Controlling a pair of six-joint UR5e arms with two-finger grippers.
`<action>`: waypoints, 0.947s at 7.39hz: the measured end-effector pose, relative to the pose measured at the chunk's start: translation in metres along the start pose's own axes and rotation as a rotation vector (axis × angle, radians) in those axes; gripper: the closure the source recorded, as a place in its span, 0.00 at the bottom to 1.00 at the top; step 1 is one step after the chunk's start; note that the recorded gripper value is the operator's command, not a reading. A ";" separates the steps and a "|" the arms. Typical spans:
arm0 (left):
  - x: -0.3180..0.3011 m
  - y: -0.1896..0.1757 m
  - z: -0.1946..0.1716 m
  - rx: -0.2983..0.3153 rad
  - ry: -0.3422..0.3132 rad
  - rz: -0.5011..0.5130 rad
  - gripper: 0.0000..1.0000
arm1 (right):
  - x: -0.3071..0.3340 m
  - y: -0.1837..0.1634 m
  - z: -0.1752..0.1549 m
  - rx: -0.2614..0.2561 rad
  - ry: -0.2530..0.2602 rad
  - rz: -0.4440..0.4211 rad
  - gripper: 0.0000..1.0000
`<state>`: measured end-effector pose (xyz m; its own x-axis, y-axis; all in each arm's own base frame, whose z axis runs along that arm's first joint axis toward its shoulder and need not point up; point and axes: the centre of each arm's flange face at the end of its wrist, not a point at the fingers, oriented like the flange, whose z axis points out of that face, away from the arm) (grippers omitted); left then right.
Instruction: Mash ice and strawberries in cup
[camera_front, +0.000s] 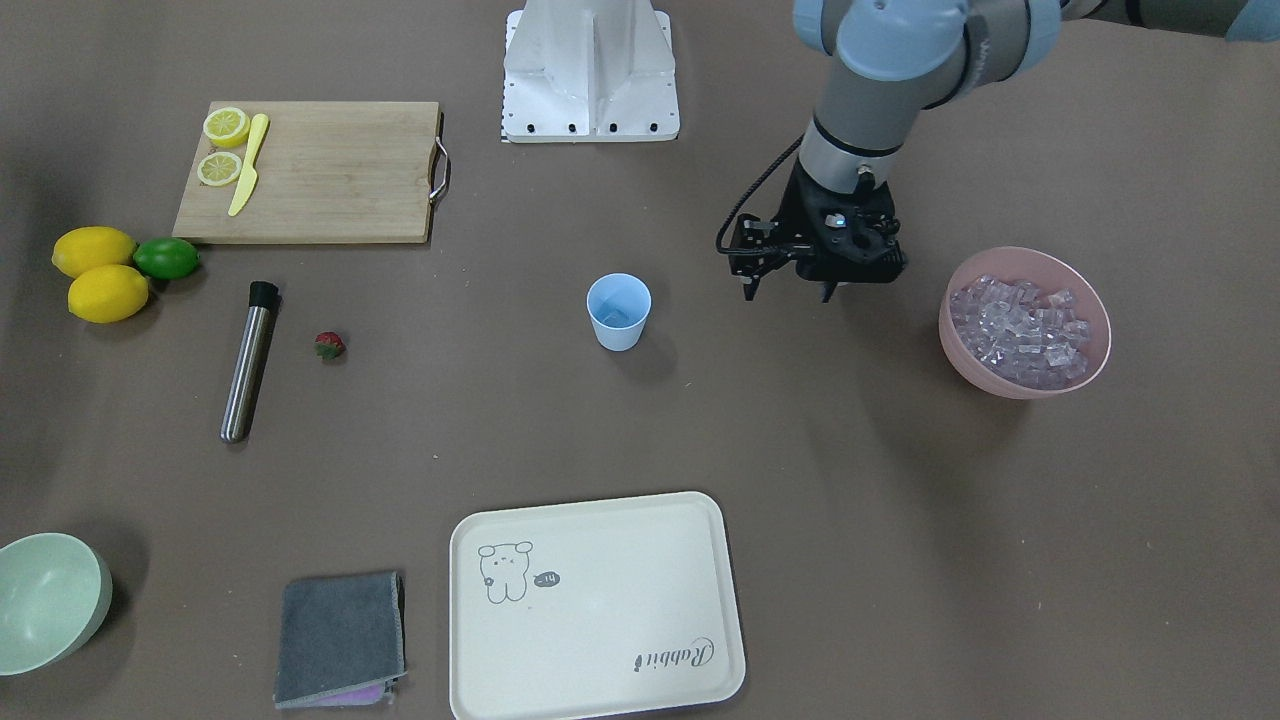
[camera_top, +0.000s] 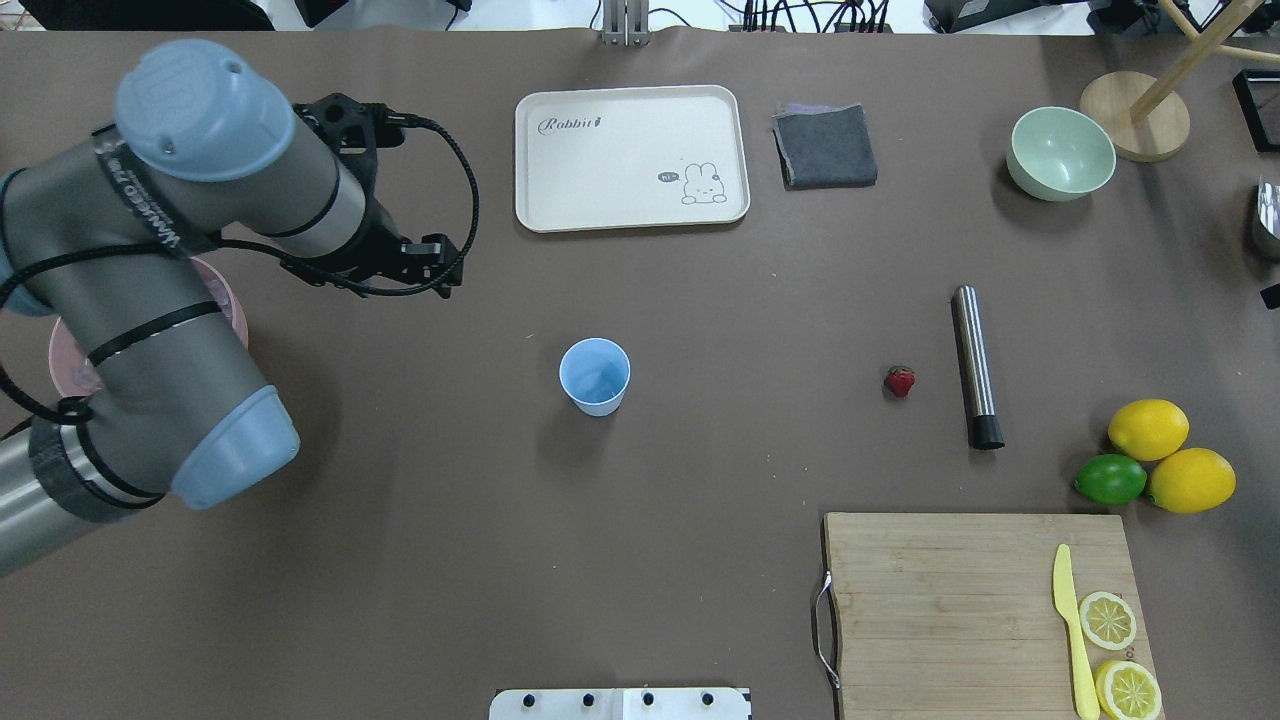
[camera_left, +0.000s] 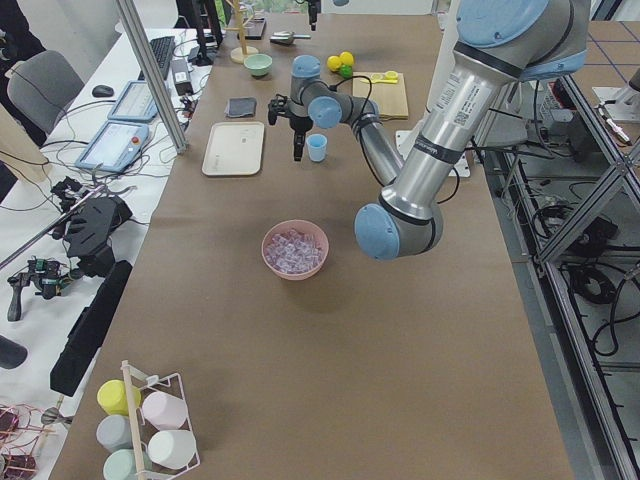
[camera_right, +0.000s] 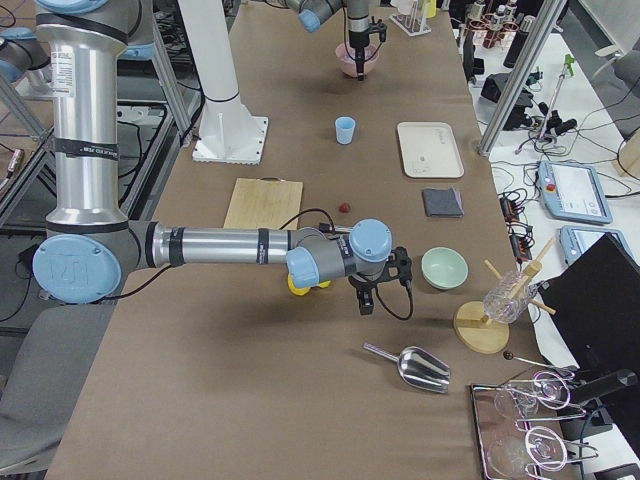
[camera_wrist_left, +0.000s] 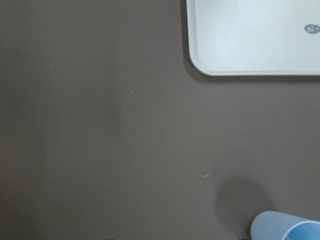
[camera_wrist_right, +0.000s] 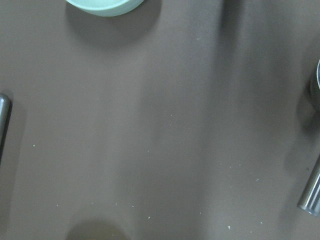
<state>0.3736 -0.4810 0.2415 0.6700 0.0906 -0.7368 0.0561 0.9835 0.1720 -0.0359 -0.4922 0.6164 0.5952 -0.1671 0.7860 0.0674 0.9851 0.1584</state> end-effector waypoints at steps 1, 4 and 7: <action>-0.033 0.006 0.002 -0.005 -0.030 0.093 0.14 | -0.009 -0.007 0.001 0.001 -0.003 -0.017 0.00; -0.123 0.041 0.008 -0.031 -0.079 0.359 0.04 | -0.035 -0.027 0.006 0.000 -0.010 -0.062 0.00; -0.192 0.067 0.018 -0.025 -0.083 0.553 0.03 | -0.038 -0.028 0.008 -0.001 -0.009 -0.071 0.00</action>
<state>0.2618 -0.4353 0.4059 0.6504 0.5828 -0.4871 -0.3377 0.7963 0.5019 -0.0665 -0.5134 0.5869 0.5816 -0.2371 0.7782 0.1104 0.9707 0.2133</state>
